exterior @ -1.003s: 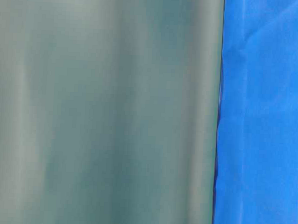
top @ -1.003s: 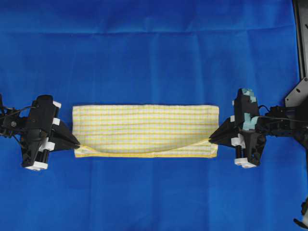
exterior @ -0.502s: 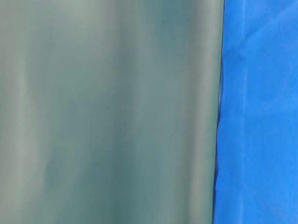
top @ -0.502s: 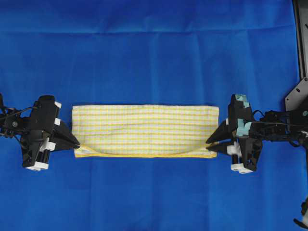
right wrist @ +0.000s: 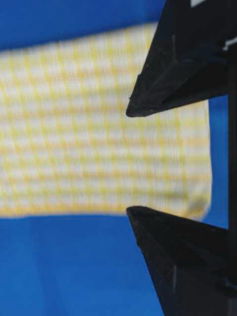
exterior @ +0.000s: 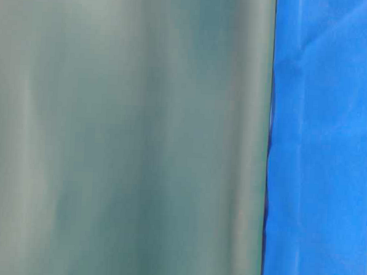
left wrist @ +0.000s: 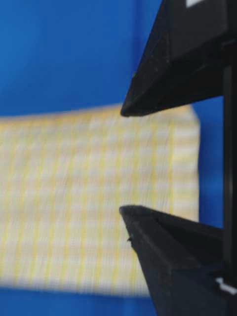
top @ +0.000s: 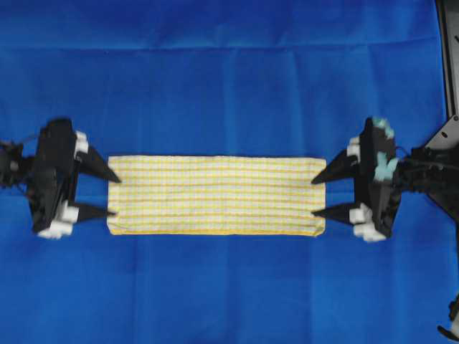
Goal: Fold the yellow towel.
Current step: 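Release the folded edge and lift both grippers away, then grasp both short ends of the folded strip with both grippers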
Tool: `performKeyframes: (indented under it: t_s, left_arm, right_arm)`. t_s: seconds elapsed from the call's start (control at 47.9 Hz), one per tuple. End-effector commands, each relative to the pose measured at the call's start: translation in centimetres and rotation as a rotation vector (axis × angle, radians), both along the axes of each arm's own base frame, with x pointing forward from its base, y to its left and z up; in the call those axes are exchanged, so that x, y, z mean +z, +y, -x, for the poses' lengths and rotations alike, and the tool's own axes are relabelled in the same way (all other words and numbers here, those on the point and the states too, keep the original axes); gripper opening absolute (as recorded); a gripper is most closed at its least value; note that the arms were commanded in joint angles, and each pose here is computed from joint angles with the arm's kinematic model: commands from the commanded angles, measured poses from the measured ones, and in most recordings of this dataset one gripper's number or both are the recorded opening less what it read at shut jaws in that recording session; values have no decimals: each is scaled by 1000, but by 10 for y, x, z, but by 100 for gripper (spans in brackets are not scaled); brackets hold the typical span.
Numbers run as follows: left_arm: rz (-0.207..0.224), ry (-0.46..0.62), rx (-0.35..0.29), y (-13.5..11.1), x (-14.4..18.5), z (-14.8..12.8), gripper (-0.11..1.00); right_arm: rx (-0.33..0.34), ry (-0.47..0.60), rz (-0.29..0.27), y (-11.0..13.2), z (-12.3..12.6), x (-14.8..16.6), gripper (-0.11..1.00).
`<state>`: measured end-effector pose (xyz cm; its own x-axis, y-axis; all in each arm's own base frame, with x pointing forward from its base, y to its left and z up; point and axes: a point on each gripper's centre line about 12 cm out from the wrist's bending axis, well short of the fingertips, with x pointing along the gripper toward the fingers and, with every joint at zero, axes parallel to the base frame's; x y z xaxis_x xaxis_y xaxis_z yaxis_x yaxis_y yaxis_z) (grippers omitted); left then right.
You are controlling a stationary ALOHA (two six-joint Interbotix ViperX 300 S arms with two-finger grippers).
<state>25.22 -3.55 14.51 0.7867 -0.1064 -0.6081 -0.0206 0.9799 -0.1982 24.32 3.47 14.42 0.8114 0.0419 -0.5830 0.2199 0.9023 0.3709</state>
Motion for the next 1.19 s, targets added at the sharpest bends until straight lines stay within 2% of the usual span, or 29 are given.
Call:
performKeyframes:
  t_s: [0.0, 0.084, 0.167, 0.293, 0.397, 0.752, 0.961, 1.17]
  left_arm:
    - [4, -29, 80, 20, 9, -2, 63]
    - [0, -32, 147, 38, 10, -1, 64]
    - [-11, -30, 175, 47, 9, -1, 64]
    - [-47, -29, 157, 49, 9, -2, 64]
    - [-61, -19, 147, 49, 5, -1, 64]
    - [-68, 66, 162, 54, -35, -5, 65]
    - [-69, 74, 176, 57, -54, -11, 65]
    - [-67, 119, 178, 58, -68, -11, 64]
  right_arm:
    - [-59, -29, 9, -17, -1, 7, 73]
    - [-99, -17, 27, -31, 0, 6, 73]
    - [-126, 6, 44, -43, 0, 4, 73]
    - [-149, 28, 55, -51, 0, 0, 73]
    - [-158, 48, 56, -54, -1, -5, 73]
    - [-170, 190, 58, -55, -6, -41, 73]
    - [-198, 214, 53, -57, -7, -50, 73]
    - [-196, 229, 45, -56, -6, -52, 69]
